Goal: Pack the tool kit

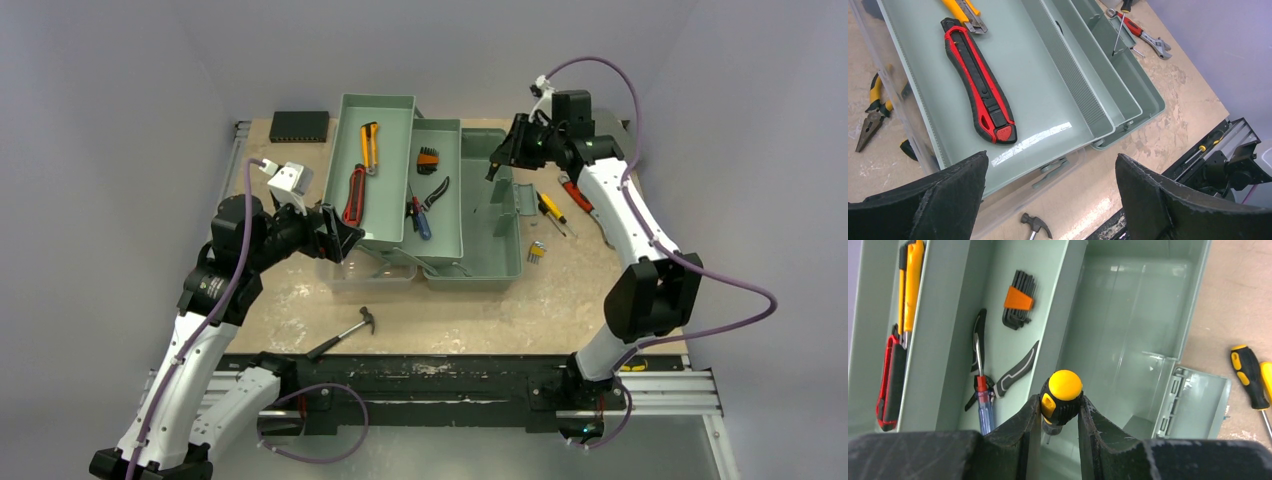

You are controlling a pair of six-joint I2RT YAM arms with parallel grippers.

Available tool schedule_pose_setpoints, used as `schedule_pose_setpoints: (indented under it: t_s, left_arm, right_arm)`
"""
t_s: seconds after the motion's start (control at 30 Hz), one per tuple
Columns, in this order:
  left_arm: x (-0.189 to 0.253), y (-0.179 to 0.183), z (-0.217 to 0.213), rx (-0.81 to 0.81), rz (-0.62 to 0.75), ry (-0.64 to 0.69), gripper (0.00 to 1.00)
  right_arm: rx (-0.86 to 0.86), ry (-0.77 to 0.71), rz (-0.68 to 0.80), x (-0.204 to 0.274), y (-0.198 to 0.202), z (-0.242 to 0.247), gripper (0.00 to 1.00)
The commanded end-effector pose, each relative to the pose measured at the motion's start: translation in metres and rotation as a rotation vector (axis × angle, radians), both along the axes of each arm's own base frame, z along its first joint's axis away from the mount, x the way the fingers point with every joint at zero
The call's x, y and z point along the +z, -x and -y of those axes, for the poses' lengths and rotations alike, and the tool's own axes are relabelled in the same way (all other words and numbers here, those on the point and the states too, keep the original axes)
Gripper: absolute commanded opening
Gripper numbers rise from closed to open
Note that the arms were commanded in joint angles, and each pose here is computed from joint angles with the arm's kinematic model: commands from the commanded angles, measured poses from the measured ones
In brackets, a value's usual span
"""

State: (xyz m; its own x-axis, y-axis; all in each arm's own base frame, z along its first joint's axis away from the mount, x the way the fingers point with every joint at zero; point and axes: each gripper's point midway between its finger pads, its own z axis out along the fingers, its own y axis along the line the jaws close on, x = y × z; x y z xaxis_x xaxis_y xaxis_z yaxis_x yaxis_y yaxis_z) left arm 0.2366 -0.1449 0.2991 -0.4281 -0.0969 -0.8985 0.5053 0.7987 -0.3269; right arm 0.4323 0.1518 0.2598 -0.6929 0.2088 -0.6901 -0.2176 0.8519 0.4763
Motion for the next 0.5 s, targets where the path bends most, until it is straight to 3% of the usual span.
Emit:
schedule_pose_setpoints:
  t_s: [0.0, 0.27, 0.47]
  left_arm:
    - [0.013, -0.002, 0.001, -0.001, 0.048, 0.01, 0.94]
    - [0.012, -0.002, 0.001, 0.0, 0.047, 0.009, 0.94]
    - [0.011, -0.002, 0.003, -0.01, 0.04, 0.013, 0.94]
  right_arm:
    - [0.028, 0.054, 0.075, 0.023, -0.001, -0.007, 0.0]
    - [0.014, 0.132, 0.005, -0.006, -0.005, -0.01, 0.0]
    - [0.098, 0.135, -0.111, -0.042, 0.005, -0.024, 0.0]
